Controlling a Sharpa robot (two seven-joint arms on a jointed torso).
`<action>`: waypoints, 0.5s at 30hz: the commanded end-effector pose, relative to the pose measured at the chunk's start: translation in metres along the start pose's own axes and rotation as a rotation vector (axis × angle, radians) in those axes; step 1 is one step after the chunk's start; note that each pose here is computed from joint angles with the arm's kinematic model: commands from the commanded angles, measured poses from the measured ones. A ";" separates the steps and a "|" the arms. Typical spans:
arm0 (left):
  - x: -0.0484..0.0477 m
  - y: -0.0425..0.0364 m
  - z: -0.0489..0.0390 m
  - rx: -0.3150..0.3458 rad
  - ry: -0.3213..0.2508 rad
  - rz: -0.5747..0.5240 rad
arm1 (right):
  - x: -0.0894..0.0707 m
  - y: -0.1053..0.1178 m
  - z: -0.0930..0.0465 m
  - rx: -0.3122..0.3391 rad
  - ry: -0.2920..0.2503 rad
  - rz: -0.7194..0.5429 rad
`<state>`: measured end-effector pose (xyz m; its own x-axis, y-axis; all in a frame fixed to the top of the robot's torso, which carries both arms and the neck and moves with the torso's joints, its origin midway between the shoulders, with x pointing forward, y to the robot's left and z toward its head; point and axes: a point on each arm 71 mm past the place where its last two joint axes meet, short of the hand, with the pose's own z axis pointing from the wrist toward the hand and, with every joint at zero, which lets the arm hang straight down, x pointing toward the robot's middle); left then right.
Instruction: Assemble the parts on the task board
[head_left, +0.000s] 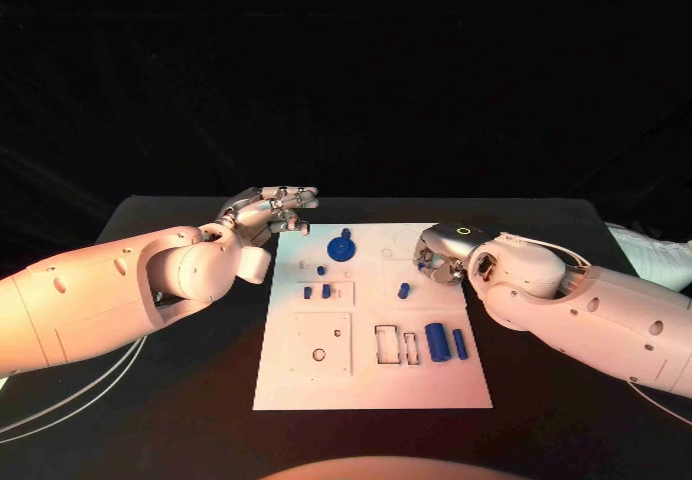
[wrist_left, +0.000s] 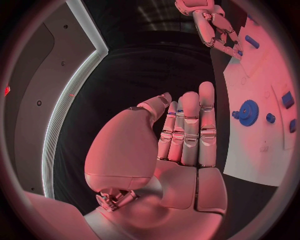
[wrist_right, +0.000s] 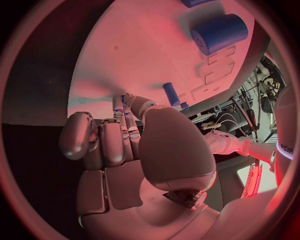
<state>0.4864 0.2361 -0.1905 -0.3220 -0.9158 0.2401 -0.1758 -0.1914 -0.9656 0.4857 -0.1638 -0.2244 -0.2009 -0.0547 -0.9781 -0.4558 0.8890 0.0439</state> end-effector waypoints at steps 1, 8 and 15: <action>0.0033 -0.0008 0.0004 0.010 0.025 -0.008 | 0.011 0.002 -0.002 0.004 0.031 -0.032; 0.0042 -0.0005 0.0009 0.009 0.031 -0.010 | 0.000 0.006 -0.005 -0.010 -0.107 0.010; 0.0051 -0.0009 0.0015 0.017 0.037 0.007 | -0.007 0.006 -0.010 -0.016 -0.160 0.054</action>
<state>0.4866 0.2338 -0.1906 -0.3327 -0.9119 0.2404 -0.1755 -0.1906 -0.9659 0.4771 -0.1645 -0.2214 -0.1246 0.0120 -0.9921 -0.4557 0.8876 0.0679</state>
